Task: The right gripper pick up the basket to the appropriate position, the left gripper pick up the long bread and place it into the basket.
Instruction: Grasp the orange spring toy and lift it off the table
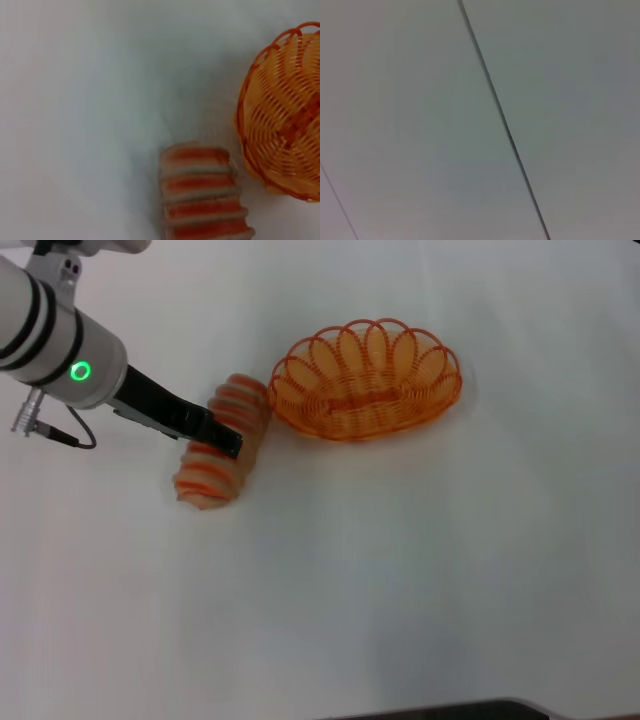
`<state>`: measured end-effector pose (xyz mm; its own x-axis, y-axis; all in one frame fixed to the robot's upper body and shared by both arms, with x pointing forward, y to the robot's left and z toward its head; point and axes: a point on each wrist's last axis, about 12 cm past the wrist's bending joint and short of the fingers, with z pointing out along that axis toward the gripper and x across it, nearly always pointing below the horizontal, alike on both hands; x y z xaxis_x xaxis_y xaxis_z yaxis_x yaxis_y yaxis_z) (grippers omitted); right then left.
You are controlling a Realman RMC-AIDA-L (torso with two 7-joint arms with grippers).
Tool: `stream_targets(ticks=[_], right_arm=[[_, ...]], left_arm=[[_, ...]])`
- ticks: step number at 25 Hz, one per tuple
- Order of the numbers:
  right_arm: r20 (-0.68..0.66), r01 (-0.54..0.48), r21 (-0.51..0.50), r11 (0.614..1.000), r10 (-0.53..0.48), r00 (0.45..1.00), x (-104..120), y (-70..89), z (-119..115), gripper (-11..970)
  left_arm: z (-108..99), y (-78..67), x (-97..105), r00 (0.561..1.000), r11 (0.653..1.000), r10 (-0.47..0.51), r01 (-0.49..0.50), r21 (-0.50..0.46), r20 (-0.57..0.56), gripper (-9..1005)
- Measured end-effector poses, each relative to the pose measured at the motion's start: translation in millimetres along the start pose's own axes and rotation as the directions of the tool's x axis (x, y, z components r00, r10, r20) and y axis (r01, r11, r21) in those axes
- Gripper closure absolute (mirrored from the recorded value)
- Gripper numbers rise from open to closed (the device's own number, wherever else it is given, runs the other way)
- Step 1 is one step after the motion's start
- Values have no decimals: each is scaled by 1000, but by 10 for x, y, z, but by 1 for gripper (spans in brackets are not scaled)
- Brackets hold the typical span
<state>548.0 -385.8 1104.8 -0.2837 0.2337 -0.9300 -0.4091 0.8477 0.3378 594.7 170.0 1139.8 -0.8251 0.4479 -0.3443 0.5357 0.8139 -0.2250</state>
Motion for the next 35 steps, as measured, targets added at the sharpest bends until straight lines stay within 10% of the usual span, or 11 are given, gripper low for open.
stream_targets(ticks=[35], right_arm=[[-21,0,-12,1000,0,1000,2,21,58,23]], left_arm=[[262,-34,38,998,998,46,-49,-42,-50,228]])
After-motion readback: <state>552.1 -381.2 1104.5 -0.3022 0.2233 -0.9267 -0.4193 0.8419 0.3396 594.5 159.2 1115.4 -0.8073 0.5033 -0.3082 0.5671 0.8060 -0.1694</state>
